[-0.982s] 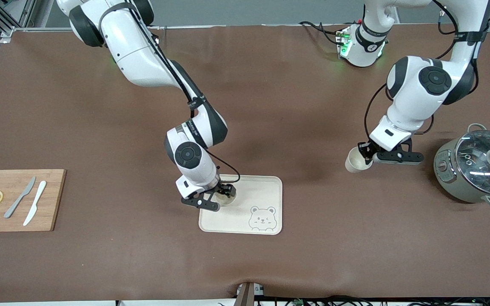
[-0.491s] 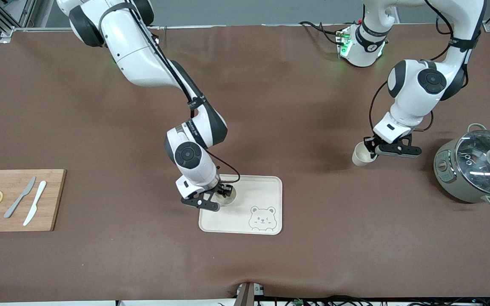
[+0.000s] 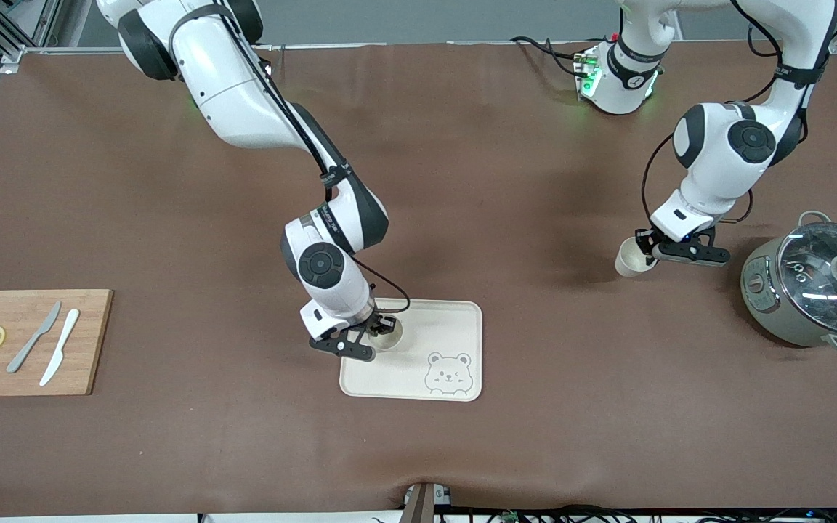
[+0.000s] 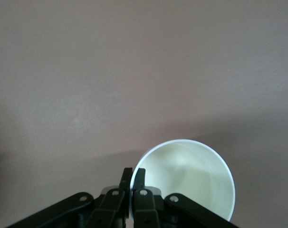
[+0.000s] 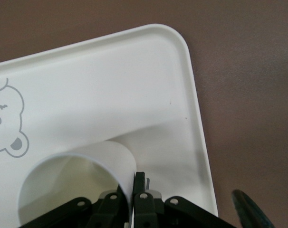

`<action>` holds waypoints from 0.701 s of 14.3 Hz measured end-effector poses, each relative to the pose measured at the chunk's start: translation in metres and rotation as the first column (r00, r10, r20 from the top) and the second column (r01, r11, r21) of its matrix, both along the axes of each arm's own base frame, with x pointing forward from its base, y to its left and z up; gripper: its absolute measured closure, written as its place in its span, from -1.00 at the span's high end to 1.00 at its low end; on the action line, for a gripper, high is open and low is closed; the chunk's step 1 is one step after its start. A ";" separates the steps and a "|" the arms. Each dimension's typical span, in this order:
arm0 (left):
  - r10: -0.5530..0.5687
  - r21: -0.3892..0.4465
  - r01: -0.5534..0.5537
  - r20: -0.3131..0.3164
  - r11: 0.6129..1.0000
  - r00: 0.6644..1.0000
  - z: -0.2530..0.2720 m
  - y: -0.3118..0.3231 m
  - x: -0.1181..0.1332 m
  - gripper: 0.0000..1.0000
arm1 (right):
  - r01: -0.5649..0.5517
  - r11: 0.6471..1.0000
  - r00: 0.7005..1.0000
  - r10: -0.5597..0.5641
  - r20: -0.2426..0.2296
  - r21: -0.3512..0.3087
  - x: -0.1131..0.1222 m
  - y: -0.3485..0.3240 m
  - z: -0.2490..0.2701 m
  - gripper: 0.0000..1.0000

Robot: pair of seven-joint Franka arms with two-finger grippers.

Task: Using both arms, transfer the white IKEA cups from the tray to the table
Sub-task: 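Carry the cup with the right gripper toward the cutting board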

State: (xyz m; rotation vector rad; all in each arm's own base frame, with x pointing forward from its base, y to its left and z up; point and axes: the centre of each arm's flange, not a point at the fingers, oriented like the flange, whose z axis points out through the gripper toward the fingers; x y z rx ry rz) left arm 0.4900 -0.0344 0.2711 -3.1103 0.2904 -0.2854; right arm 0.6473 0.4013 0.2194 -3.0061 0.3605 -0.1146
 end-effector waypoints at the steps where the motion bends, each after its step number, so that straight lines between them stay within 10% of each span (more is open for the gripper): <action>1: -0.003 0.002 0.003 -0.001 1.000 1.000 -0.003 0.004 0.000 -0.90 | 0.000 1.000 1.000 0.000 0.000 0.000 0.000 0.000 0.000 -0.92; 10: -0.018 -0.042 0.017 -0.020 0.999 1.000 -0.022 0.026 -0.001 -0.90 | 0.000 1.000 1.000 0.000 0.002 0.001 0.000 0.000 0.000 -0.92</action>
